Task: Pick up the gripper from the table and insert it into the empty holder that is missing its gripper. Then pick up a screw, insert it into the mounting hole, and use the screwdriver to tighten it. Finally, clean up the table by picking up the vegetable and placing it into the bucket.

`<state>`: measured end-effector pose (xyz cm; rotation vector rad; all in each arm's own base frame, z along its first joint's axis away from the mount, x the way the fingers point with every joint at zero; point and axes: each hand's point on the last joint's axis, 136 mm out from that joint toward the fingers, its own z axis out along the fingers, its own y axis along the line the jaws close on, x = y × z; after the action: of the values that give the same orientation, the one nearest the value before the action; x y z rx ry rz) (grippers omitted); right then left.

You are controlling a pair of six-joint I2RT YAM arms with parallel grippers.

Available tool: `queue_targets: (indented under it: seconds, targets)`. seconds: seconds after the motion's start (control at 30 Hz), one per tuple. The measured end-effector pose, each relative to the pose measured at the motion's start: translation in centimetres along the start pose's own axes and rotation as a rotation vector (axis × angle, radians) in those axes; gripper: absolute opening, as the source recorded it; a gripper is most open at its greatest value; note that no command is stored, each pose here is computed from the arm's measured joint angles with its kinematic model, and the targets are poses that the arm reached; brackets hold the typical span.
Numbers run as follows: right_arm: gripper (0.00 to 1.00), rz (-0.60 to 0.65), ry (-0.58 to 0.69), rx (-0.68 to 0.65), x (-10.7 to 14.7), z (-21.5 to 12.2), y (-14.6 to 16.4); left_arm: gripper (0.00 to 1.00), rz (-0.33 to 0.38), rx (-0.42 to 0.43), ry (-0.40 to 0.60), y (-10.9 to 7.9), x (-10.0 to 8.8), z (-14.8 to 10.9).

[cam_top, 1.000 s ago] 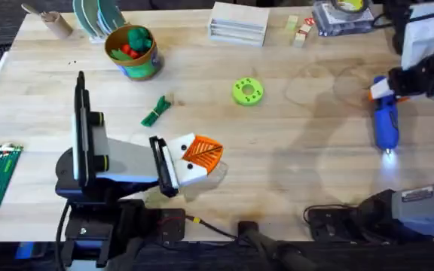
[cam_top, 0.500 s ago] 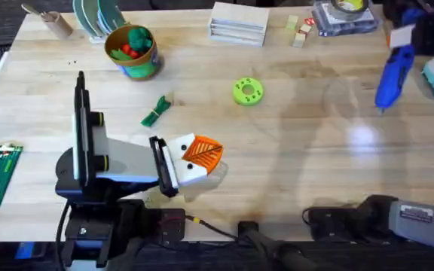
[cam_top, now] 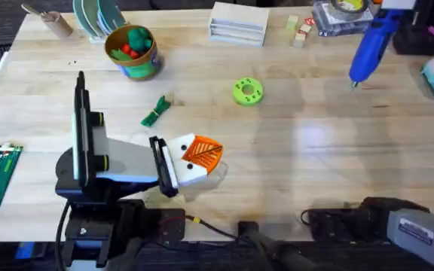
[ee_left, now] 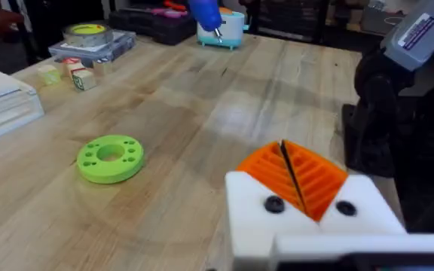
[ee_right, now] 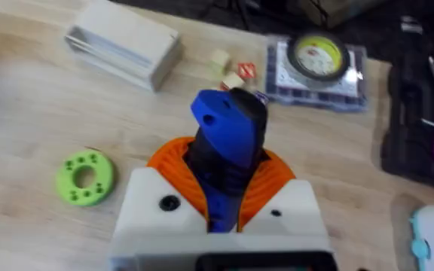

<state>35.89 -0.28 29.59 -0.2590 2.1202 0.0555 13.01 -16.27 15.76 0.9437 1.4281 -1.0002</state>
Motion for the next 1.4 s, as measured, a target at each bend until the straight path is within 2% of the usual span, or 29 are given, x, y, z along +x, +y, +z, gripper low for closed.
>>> queue_targets:
  seconds: [0.27,0.43,0.47,0.73,0.93,1.17,1.4]
  targets:
    - [0.153,-0.024,-0.188,-0.166,-2.2,-2.2,5.5,0.004,0.0,0.0,0.0,0.0,0.0,0.0]
    - [0.145,-0.06,-0.307,-0.34,-2.0,-2.2,11.7,0.004,0.0,0.0,0.0,0.0,0.0,0.0]
    - [0.141,-0.087,-0.396,-0.453,-2.1,-3.2,15.6,0.004,0.0,0.0,0.0,0.0,0.0,0.0]
    - [0.131,-0.141,-0.603,-0.727,-3.9,-8.6,23.9,0.004,0.0,0.0,0.0,0.0,0.0,0.0]
    - [0.124,-0.172,-0.666,-0.887,-3.9,-12.2,28.1,0.004,0.0,0.0,0.0,0.0,0.0,0.0]
    - [0.117,-0.192,-0.735,-0.998,-4.1,-15.2,30.7,0.004,0.007,-0.035,-0.001,0.6,-0.1,0.0]
    - [0.112,-0.204,-0.767,-1.08,-4.0,-15.2,34.0,0.004,0.011,-0.058,-0.001,1.0,-0.1,0.0]
